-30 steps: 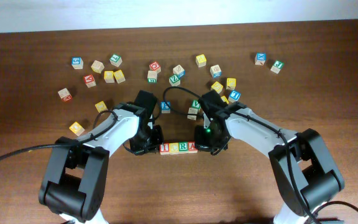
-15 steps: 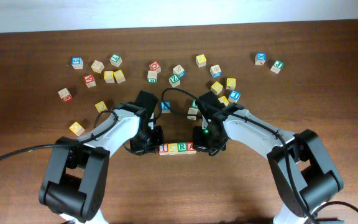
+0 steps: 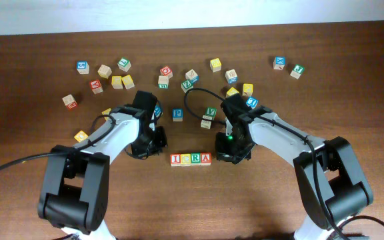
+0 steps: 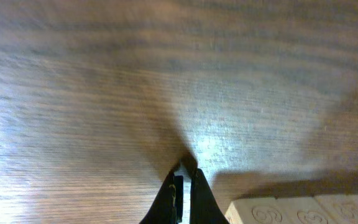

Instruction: Spell out ICRA

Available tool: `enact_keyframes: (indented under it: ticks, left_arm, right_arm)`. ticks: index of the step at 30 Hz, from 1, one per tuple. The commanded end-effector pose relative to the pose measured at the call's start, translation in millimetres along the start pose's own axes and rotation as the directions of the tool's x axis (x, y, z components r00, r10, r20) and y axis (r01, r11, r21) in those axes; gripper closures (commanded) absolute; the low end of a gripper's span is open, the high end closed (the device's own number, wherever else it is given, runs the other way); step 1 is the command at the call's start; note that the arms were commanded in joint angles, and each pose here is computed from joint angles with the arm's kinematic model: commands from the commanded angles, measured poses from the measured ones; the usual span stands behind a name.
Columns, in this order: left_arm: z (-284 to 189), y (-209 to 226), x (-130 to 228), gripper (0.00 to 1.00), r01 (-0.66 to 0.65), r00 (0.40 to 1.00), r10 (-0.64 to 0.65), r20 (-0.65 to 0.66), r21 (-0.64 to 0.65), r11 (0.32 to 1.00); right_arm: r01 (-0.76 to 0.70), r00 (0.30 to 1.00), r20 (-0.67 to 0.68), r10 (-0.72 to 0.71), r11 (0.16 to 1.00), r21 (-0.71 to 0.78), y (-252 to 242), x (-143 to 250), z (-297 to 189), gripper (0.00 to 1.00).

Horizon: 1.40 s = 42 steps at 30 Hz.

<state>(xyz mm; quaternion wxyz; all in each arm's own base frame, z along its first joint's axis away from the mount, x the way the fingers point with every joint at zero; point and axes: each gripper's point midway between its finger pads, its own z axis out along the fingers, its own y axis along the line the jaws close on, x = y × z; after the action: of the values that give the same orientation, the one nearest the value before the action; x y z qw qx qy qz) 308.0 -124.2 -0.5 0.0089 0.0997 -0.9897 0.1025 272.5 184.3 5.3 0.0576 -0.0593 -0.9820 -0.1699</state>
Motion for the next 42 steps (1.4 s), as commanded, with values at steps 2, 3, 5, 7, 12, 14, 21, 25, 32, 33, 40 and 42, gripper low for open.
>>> enact_keyframes:
  ticks: [2,3,5,7,12,14,21,25,32,33,40,42]
  left_arm:
    - [-28.5,-24.9,-36.7,1.00,-0.060,0.994,0.058,0.091,0.019,0.998]
    - [-28.0,-30.1,-30.2,1.00,-0.071,0.995,0.069,0.070,0.028,0.997]
    - [-23.4,-42.1,-12.1,1.00,-0.112,0.993,0.111,0.031,0.018,0.994]
    - [-19.4,-53.0,2.2,1.00,-0.119,0.993,0.119,0.007,0.009,0.993]
    - [-16.6,-59.6,16.2,1.00,-0.114,0.993,0.114,-0.019,-0.010,0.993]
    - [-16.7,-57.3,19.0,1.00,-0.112,0.993,0.111,-0.032,-0.018,0.994]
    - [-12.8,-49.0,18.1,1.00,-0.111,0.994,0.110,-0.023,-0.055,0.992]
    - [-10.7,-48.3,18.5,1.00,-0.111,0.994,0.109,-0.027,-0.058,0.992]
    - [-7.3,-47.6,24.6,1.00,-0.118,0.992,0.115,-0.050,-0.071,0.990]
    - [-7.2,-47.6,24.4,1.00,-0.118,0.992,0.115,-0.049,-0.071,0.990]
    - [-7.3,-47.9,27.5,1.00,-0.116,0.992,0.112,-0.063,-0.065,0.991]
    - [-7.4,-47.3,28.3,1.00,-0.116,0.992,0.111,-0.067,-0.067,0.991]
  right_arm:
    - [0.002,1.000,0.030,-0.004,0.997,0.077,-16.3,-6.0,2.6,0.84]
    - [0.002,1.000,0.031,-0.004,0.997,0.077,-16.3,-6.2,2.5,0.84]
    - [0.002,0.999,0.032,-0.004,0.997,0.076,-16.1,-6.4,2.6,0.83]
    - [0.002,0.999,0.031,-0.004,0.997,0.076,-16.1,-6.3,2.6,0.84]
    - [0.000,1.000,0.024,-0.002,0.997,0.080,-17.2,-4.5,2.5,0.83]
    - [0.000,1.000,0.024,-0.002,0.997,0.080,-17.1,-4.5,2.5,0.84]
    - [-0.003,1.000,0.019,0.001,0.997,0.083,-18.0,-3.1,2.5,0.83]
    - [-0.003,1.000,0.018,0.001,0.997,0.083,-18.0,-2.9,2.5,0.84]
    - [-0.003,1.000,0.018,0.001,0.997,0.083,-18.0,-2.9,2.5,0.84]
    - [-0.003,1.000,0.018,0.001,0.997,0.083,-17.9,-3.0,2.5,0.84]
    - [-0.002,1.000,0.018,0.001,0.997,0.083,-17.9,-3.0,2.5,0.84]
    - [-0.002,1.000,0.018,0.001,0.997,0.083,-18.0,-2.9,2.5,0.84]
